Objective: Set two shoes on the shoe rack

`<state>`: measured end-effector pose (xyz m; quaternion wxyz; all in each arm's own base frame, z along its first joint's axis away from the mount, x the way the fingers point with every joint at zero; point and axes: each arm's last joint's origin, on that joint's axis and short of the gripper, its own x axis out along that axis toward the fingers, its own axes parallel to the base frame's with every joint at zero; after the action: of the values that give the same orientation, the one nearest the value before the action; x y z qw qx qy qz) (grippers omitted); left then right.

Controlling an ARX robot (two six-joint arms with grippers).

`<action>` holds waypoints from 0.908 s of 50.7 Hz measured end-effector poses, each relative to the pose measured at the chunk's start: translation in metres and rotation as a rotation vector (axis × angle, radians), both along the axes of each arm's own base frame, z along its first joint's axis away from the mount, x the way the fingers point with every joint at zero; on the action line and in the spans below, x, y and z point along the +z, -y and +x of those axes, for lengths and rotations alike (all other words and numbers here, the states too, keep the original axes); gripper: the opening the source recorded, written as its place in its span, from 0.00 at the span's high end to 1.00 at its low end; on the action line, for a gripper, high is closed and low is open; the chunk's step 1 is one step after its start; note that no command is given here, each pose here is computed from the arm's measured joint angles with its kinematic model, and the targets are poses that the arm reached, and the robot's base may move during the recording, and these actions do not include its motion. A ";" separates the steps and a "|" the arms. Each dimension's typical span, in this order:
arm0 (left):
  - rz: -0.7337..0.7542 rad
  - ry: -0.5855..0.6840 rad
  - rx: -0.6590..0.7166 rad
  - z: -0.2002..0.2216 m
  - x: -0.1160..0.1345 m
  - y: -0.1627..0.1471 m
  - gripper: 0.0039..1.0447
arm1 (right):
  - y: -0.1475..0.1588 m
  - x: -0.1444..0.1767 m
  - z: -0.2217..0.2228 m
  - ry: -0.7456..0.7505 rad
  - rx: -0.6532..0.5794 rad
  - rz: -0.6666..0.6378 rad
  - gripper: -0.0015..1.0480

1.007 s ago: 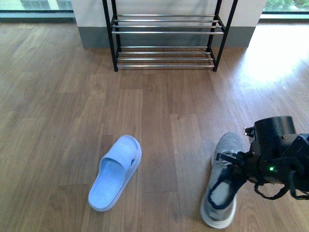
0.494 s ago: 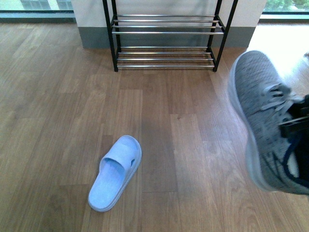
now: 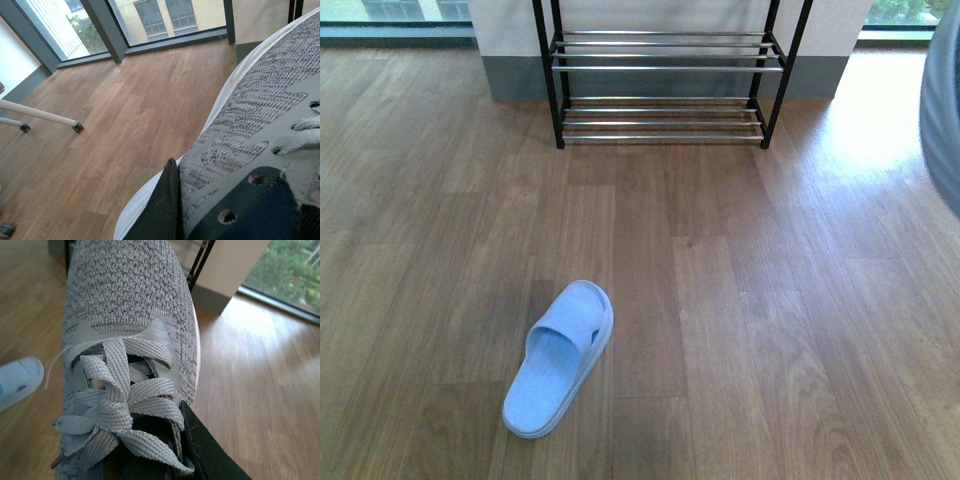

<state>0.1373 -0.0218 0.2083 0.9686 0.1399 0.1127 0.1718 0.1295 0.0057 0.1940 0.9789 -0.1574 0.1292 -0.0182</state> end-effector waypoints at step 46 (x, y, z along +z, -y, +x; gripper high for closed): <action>0.001 0.000 0.003 0.000 0.000 0.000 0.99 | -0.004 0.009 -0.021 0.110 0.032 0.040 0.99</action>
<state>0.1373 -0.0218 0.2083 0.9684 0.1400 0.1127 0.1731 0.1084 0.0098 0.2032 0.9876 -0.1387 0.0732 -0.0088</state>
